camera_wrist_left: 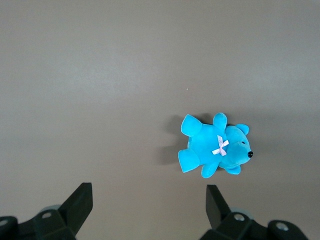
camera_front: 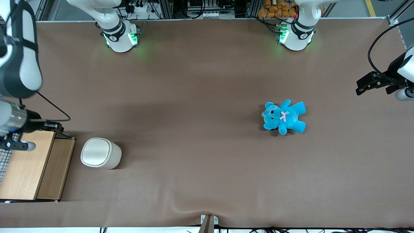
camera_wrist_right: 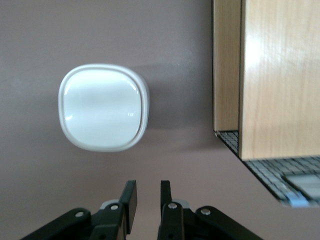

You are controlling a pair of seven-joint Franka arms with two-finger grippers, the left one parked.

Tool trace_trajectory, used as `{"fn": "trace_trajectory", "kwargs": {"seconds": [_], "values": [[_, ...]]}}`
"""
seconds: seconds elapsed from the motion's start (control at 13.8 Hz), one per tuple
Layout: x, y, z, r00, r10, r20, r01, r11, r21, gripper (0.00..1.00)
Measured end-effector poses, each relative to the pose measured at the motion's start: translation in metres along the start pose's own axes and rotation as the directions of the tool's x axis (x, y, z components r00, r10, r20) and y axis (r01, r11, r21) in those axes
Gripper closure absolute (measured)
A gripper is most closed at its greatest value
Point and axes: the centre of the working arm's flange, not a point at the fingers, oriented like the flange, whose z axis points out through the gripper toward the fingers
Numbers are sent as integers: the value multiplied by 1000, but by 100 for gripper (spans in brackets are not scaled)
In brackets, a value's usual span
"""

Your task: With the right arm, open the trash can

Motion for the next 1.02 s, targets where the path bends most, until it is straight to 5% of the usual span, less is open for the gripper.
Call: {"fn": "trace_trajectory", "kwargs": {"seconds": [0.22,1.02], "values": [[15,-9,33,1000,8,-4,-8,1000,3,99],[41,-25,94,1000,0,-30,-1,1000,-7,99]]}}
